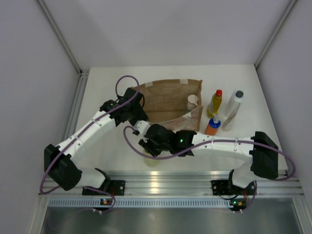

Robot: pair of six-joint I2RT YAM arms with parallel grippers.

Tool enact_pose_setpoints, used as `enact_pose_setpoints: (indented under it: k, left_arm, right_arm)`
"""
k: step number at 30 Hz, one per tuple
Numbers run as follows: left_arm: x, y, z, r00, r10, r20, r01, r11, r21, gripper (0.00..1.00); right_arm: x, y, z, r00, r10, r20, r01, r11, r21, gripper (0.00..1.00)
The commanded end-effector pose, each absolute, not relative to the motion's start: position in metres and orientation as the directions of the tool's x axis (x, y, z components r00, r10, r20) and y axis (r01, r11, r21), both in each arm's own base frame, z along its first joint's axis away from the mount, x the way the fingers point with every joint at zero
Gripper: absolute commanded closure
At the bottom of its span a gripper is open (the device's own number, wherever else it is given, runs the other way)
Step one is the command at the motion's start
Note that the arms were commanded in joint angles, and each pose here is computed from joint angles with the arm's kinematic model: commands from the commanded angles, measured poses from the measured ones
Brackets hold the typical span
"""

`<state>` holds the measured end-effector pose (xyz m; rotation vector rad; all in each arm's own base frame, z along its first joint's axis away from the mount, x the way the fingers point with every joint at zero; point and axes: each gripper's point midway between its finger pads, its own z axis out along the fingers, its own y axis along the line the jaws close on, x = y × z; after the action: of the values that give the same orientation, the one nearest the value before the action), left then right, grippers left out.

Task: Take the personal care products out of the canvas bag

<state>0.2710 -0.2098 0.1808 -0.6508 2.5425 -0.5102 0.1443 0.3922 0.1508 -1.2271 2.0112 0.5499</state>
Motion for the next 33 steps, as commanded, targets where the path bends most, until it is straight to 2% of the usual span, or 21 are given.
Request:
enact_pose_setpoints:
  k: [1,3,8,11,16,20,21,23,24,27,33]
  left_arm:
    - [0.278,-0.213,0.195,-0.768,-0.526,-0.365,-0.33,0.814,-0.479,0.64]
    - [0.279,-0.212,0.196,-0.766,-0.528,-0.367,-0.331,0.813,-0.479,0.64]
    - [0.278,-0.211,0.194,-0.767,-0.527,-0.365,-0.332,0.814,-0.477,0.64]
    - [0.277,-0.212,0.194,-0.769,-0.527,-0.363,-0.332,0.814,-0.477,0.64]
    - [0.278,-0.214,0.195,-0.769,-0.53,-0.357,-0.334,0.809,-0.484,0.64]
    - [0.278,-0.215,0.196,-0.772,-0.531,-0.349,-0.333,0.806,-0.49,0.64]
    - [0.278,-0.216,0.197,-0.771,-0.534,-0.348,-0.334,0.803,-0.493,0.64]
    - [0.277,-0.217,0.196,-0.774,-0.534,-0.34,-0.335,0.801,-0.496,0.64]
    - [0.276,-0.219,0.196,-0.777,-0.534,-0.334,-0.333,0.799,-0.501,0.64]
    - [0.276,-0.22,0.198,-0.777,-0.539,-0.326,-0.334,0.792,-0.511,0.64]
    - [0.277,-0.223,0.204,-0.771,-0.548,-0.324,-0.326,0.777,-0.539,0.63]
  right_arm:
    - [0.145,0.432,0.21,-0.2,-0.412,-0.889,-0.904,0.427,0.006,0.98]
    - [0.144,0.431,0.205,-0.198,-0.422,-0.885,-0.905,0.425,-0.001,0.86]
    - [0.138,0.431,0.207,-0.183,-0.427,-0.886,-0.908,0.418,-0.014,0.42]
    - [0.138,0.43,0.214,-0.178,-0.42,-0.89,-0.909,0.417,-0.015,0.3]
    - [0.139,0.423,0.241,-0.164,-0.396,-0.903,-0.907,0.422,-0.02,0.32]
    - [0.163,0.4,0.297,-0.205,-0.255,-0.945,-0.852,0.521,0.045,0.32]
    - [0.186,0.387,0.306,-0.267,-0.202,-0.942,-0.793,0.602,0.096,0.33]
    - [0.209,0.363,0.304,-0.358,-0.207,-0.911,-0.715,0.688,0.125,0.35]
    - [0.232,0.349,0.319,-0.393,-0.137,-0.909,-0.636,0.755,0.161,0.36]
    - [0.264,0.311,0.319,-0.506,-0.077,-0.859,-0.466,0.862,0.198,0.36]
    - [0.299,0.263,0.286,-0.629,-0.107,-0.77,-0.246,0.967,0.066,0.36]
